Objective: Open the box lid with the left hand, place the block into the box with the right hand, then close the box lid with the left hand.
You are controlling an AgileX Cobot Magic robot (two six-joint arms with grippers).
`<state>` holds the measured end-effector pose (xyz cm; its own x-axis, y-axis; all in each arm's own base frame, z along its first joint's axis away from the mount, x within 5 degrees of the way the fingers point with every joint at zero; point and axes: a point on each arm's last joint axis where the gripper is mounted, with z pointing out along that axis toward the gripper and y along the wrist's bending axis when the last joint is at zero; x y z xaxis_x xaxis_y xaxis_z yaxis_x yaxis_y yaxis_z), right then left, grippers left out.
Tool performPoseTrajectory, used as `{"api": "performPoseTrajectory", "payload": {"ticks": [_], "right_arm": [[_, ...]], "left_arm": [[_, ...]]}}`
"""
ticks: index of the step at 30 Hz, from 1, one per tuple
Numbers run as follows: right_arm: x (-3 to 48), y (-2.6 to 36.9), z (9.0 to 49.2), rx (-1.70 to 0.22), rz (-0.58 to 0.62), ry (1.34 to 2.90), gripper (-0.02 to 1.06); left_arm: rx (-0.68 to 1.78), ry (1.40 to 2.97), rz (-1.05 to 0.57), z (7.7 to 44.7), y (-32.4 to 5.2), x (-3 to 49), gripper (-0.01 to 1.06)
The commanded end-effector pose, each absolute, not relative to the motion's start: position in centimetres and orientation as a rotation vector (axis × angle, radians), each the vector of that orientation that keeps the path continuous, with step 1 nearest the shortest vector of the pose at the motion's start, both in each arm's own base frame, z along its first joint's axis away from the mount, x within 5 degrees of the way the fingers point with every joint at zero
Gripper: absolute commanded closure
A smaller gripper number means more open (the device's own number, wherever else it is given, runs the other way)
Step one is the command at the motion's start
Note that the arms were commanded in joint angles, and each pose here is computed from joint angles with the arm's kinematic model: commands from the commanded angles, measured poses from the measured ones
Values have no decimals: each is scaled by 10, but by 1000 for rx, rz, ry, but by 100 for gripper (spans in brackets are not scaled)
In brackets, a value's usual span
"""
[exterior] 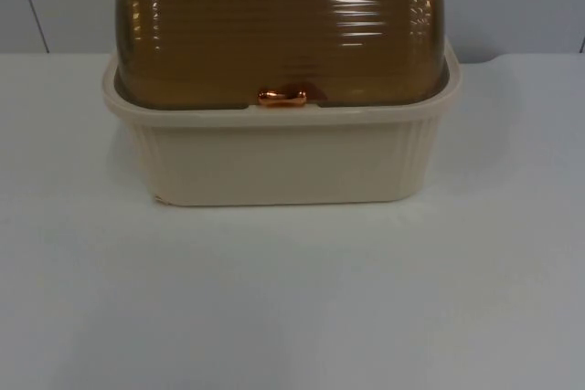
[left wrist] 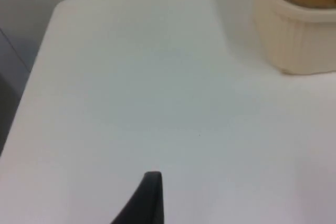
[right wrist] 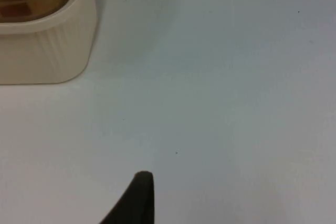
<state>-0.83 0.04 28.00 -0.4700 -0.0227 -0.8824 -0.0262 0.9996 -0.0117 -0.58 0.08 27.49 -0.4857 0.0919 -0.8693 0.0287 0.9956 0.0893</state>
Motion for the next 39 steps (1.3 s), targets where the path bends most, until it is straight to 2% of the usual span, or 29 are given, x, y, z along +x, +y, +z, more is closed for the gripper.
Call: {"api": "performPoseTrajectory", "payload": {"ticks": [1,6,39], "right_arm": [[-7,0,280,-33,-3,2047,1],[-7,0,280,-33,-3,2047,1],[-8,0,281,-30,-1,2043,1]], "left_arm": [[58,2061,88,275,2,-5,0],[-70,2059,102,275,9,-5,0],[-48,2061,58,275,6,-5,0]]}}
